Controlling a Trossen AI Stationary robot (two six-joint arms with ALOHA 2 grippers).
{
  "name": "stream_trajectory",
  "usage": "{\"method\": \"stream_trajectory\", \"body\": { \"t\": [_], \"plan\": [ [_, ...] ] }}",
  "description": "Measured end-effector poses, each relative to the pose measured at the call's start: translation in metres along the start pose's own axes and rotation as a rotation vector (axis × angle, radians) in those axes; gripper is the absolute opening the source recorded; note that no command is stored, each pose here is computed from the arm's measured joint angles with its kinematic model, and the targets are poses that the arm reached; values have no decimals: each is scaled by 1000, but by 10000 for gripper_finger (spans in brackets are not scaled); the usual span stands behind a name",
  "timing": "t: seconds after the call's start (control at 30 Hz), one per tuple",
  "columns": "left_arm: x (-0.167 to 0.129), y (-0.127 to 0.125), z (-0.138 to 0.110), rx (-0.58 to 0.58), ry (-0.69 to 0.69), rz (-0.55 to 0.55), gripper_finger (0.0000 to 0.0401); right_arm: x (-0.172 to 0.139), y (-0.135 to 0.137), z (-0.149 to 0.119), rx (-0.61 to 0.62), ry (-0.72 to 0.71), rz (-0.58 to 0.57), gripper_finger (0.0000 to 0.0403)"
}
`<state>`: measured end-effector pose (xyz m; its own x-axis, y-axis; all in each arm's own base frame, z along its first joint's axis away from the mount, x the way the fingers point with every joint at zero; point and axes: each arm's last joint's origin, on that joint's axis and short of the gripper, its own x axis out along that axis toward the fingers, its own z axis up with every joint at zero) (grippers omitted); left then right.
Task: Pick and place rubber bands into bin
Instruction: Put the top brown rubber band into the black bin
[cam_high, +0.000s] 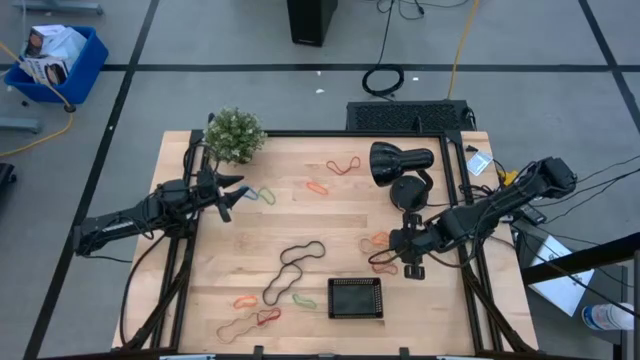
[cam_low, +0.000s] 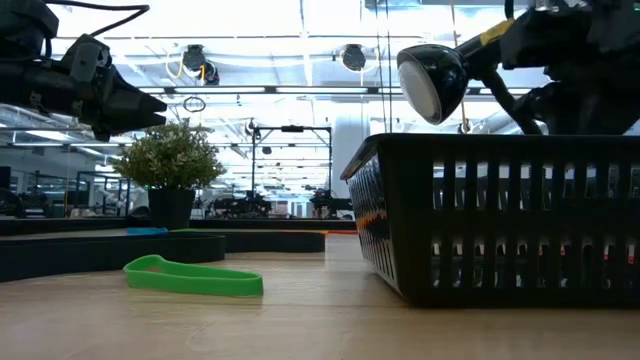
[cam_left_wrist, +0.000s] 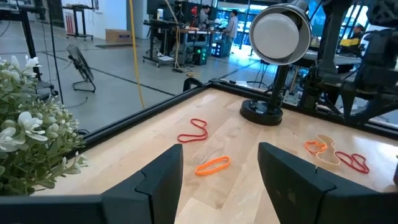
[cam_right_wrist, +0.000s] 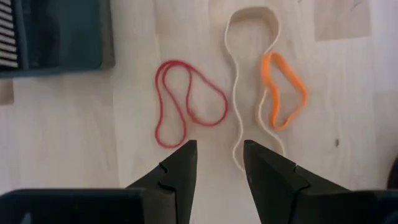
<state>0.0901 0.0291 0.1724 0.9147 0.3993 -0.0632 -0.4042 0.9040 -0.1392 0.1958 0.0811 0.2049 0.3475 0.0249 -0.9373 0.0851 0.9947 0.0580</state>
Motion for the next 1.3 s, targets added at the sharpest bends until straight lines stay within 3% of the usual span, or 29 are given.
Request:
{"method": "stream_trajectory", "body": {
  "t": [0.23, 0.47, 0.67, 1.0, 1.1, 1.3],
  "plan": [
    [0, 0, 0, 95, -3, 16, 216, 0, -8, 4, 126, -105, -180, 125],
    [0, 0, 0, 84, -4, 16, 216, -1, -10, 5, 136, -117, -200, 125],
    [0, 0, 0, 90, -4, 16, 216, -1, -10, 5, 174, -120, -195, 138],
    [0, 0, 0, 92, -4, 16, 216, -1, -8, 4, 176, -93, -150, 224],
    [0, 0, 0, 92, -4, 16, 216, 5, -7, 0, 178, -56, -89, 231],
    [0, 0, 0, 93, -5, 16, 216, 29, -14, -20, 204, -32, -96, 224]
  ]
}}
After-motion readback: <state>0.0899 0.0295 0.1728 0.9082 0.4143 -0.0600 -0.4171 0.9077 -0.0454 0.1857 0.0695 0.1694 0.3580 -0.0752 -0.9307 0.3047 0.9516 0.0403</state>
